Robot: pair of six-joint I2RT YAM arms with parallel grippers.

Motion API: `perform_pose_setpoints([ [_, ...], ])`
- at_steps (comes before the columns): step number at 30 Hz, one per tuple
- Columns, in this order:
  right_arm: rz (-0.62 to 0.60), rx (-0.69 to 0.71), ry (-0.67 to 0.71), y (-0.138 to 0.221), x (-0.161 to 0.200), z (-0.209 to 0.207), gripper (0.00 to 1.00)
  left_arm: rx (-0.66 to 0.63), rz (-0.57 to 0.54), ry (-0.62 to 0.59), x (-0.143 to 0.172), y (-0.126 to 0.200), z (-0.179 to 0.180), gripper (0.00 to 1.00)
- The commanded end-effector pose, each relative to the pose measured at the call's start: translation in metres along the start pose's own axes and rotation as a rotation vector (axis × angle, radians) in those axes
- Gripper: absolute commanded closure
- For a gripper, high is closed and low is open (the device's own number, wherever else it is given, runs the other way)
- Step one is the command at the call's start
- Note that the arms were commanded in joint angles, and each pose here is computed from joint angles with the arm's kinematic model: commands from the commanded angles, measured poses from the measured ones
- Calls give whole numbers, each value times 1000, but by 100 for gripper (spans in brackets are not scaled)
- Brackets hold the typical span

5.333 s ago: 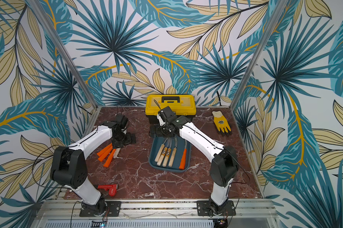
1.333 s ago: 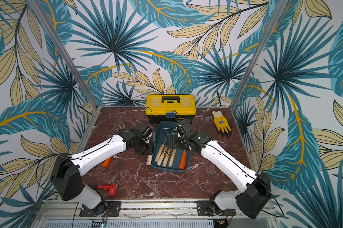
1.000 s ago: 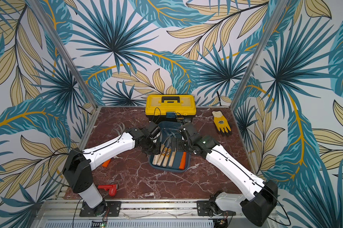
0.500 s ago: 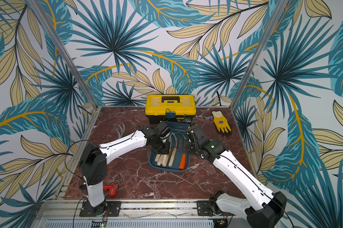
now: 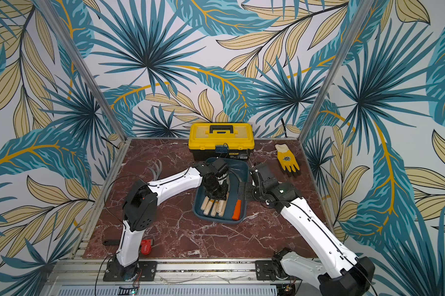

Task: Put small sickles into storage boxes
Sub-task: Place the sickle in the storage box.

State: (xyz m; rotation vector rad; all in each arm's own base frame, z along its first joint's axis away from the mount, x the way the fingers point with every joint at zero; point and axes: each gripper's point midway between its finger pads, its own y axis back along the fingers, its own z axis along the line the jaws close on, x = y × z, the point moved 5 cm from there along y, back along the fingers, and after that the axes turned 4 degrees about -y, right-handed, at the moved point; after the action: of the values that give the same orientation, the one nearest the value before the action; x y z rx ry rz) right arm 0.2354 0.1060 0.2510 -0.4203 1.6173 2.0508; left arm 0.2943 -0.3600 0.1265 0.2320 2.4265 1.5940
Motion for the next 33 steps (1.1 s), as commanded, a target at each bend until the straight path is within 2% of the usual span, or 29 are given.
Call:
perform_pose_setpoints([
  [1, 39, 10, 17, -3, 7, -5, 0, 34, 2, -14, -4, -2, -12, 100],
  [8, 51, 7, 12, -6, 2, -7, 0, 51, 29, -11, -9, -19, -17, 98],
  [15, 62, 8, 10, -9, 1, -8, 1, 64, 51, -9, -13, -32, -19, 84],
  [23, 69, 13, 3, -11, 1, -10, 0, 85, 43, -24, -16, -28, -25, 72],
  [33, 48, -9, -10, -8, -6, -6, 1, 129, -10, -50, -21, 2, -38, 42],
])
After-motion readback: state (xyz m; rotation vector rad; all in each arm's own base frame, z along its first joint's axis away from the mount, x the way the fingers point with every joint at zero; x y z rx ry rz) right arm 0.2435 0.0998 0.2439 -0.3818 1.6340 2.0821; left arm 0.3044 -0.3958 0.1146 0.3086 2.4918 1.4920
